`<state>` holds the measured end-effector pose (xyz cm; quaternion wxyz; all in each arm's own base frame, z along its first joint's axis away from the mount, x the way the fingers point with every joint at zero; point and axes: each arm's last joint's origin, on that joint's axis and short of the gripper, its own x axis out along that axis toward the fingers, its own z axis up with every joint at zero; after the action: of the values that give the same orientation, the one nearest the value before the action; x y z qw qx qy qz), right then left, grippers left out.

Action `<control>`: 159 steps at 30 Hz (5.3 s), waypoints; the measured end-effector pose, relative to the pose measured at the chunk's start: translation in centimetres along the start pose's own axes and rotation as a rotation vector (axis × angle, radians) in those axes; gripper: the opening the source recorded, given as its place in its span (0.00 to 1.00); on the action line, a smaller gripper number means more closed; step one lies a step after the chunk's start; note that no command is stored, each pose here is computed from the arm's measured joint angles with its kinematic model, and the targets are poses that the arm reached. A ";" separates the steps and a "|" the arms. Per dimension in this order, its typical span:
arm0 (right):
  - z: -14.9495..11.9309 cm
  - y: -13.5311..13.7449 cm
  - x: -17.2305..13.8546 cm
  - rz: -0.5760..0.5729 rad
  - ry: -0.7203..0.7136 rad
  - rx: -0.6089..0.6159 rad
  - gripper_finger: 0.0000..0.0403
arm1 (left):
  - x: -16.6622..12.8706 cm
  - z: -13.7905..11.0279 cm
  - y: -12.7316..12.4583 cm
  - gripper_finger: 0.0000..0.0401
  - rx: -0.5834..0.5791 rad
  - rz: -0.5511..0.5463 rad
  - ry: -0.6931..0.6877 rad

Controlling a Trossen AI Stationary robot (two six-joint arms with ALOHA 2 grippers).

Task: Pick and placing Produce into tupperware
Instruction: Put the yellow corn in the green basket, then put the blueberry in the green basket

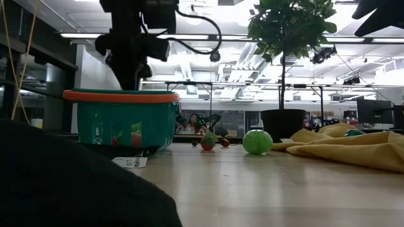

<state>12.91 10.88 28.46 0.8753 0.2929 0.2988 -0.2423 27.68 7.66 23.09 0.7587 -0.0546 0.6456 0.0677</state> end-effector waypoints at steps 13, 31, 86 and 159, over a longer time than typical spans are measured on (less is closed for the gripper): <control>0.0 0.0 0.0 0.000 -0.001 0.007 0.42 | 2.1 -0.7 -0.1 0.07 -0.004 -0.002 -0.013; 0.0 0.0 0.0 0.000 -0.001 0.015 0.42 | 2.8 -0.6 -0.1 0.07 -0.030 -0.028 -0.056; 0.5 0.7 -0.1 0.049 -0.163 0.067 0.42 | -11.5 2.6 8.3 0.12 -0.249 0.139 -0.328; 3.9 -1.0 3.0 -0.149 -0.143 0.365 0.42 | 2.4 7.5 17.8 0.12 0.174 0.101 -0.266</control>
<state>15.87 6.81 28.68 0.8066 0.4057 0.2078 -0.3764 32.24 26.57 21.96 0.8351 0.0531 0.5447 0.0560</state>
